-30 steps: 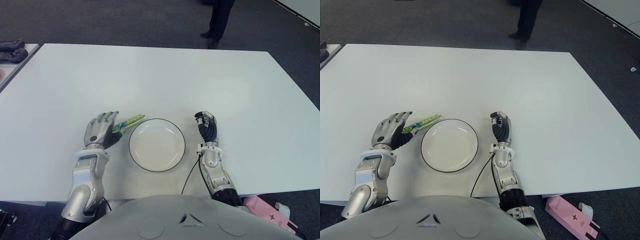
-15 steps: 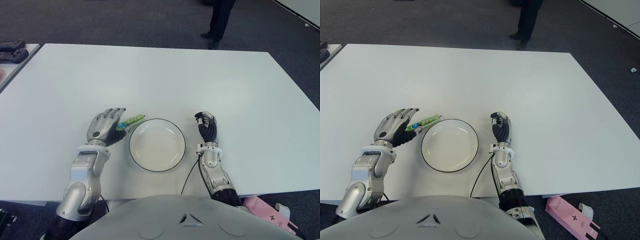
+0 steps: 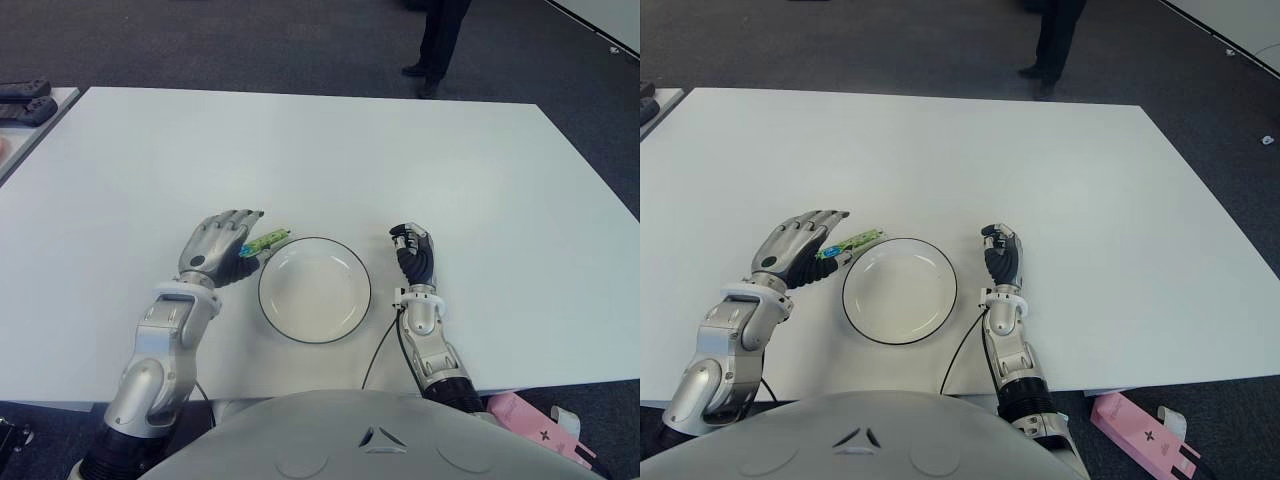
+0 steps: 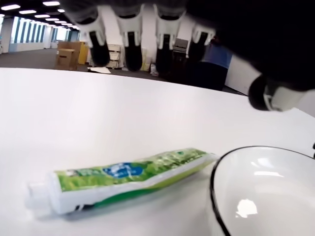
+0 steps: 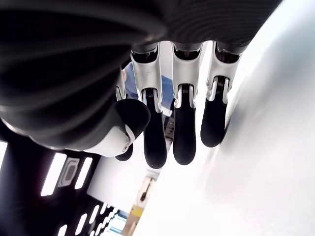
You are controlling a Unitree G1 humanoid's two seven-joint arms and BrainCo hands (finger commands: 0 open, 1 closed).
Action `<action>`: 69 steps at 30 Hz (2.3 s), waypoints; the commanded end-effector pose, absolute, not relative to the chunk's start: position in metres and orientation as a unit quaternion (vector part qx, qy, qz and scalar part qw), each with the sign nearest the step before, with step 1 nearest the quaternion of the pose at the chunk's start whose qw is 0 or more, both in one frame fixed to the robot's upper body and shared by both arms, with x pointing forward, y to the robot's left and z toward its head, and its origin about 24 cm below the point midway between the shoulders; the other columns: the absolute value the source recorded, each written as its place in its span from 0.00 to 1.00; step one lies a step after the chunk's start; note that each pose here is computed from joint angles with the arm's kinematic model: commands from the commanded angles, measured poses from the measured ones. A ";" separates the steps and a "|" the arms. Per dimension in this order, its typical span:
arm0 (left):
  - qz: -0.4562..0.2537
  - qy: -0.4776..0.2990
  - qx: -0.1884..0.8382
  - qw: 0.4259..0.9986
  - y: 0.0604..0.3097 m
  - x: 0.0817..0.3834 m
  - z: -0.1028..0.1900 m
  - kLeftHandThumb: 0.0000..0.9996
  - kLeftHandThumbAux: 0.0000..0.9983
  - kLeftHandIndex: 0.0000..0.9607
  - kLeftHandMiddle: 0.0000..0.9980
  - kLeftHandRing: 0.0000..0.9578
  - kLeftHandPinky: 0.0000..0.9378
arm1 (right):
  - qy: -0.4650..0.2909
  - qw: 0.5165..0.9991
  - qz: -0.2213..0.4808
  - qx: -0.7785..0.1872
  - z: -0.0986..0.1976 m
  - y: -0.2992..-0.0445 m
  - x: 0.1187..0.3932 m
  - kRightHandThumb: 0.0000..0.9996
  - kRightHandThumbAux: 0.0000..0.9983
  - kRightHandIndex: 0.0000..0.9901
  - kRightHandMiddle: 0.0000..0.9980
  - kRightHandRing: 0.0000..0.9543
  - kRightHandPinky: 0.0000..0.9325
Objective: Put the toothpaste on the table into the plate.
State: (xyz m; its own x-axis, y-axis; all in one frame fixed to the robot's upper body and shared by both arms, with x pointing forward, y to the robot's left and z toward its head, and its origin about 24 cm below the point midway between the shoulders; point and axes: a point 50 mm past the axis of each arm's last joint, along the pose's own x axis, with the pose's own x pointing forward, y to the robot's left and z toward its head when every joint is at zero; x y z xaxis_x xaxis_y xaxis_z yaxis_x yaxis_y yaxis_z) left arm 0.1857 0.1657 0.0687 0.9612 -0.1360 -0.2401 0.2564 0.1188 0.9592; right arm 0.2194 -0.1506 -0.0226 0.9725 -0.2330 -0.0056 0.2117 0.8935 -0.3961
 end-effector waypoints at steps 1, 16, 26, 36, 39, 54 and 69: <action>-0.153 0.038 0.656 0.738 0.163 0.190 0.069 0.45 0.30 0.00 0.13 0.12 0.10 | 0.042 0.971 -0.116 -0.204 -0.028 -0.151 0.215 0.84 0.69 0.44 0.45 0.45 0.40; -0.166 0.067 0.675 0.715 0.172 0.208 0.048 0.51 0.29 0.00 0.15 0.13 0.12 | 0.042 0.971 -0.117 -0.204 -0.028 -0.153 0.215 0.84 0.69 0.43 0.46 0.46 0.42; -0.175 0.104 0.675 0.709 0.180 0.216 0.027 0.54 0.29 0.00 0.17 0.14 0.14 | 0.045 0.970 -0.118 -0.207 -0.029 -0.152 0.214 0.84 0.69 0.42 0.46 0.47 0.47; -0.196 0.152 0.687 0.683 0.192 0.226 0.007 0.54 0.29 0.00 0.15 0.14 0.16 | 0.044 0.971 -0.120 -0.201 -0.028 -0.152 0.214 0.84 0.69 0.43 0.46 0.47 0.46; -0.203 0.156 0.699 0.668 0.195 0.228 0.002 0.52 0.30 0.00 0.15 0.14 0.15 | 0.042 0.971 -0.122 -0.203 -0.027 -0.152 0.213 0.84 0.69 0.43 0.46 0.47 0.44; -0.223 0.155 0.714 0.646 0.204 0.229 -0.008 0.52 0.31 0.03 0.17 0.15 0.15 | 0.035 0.969 -0.121 -0.211 -0.026 -0.152 0.212 0.84 0.69 0.42 0.46 0.48 0.43; -0.279 0.151 0.714 0.625 0.199 0.220 -0.010 0.58 0.30 0.03 0.21 0.18 0.21 | 0.042 0.971 -0.119 -0.203 -0.026 -0.152 0.212 0.84 0.69 0.42 0.47 0.49 0.51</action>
State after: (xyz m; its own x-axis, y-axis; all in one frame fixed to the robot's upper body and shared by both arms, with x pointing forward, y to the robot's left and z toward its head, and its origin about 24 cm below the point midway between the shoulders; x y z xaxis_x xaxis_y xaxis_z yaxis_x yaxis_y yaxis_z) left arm 0.2334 0.1960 0.0071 0.8768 -0.1300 -0.4630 0.4470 -0.1348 0.8843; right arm 0.2139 -0.1516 -0.0220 0.9699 -0.2435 0.0028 0.2237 0.8862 -0.4057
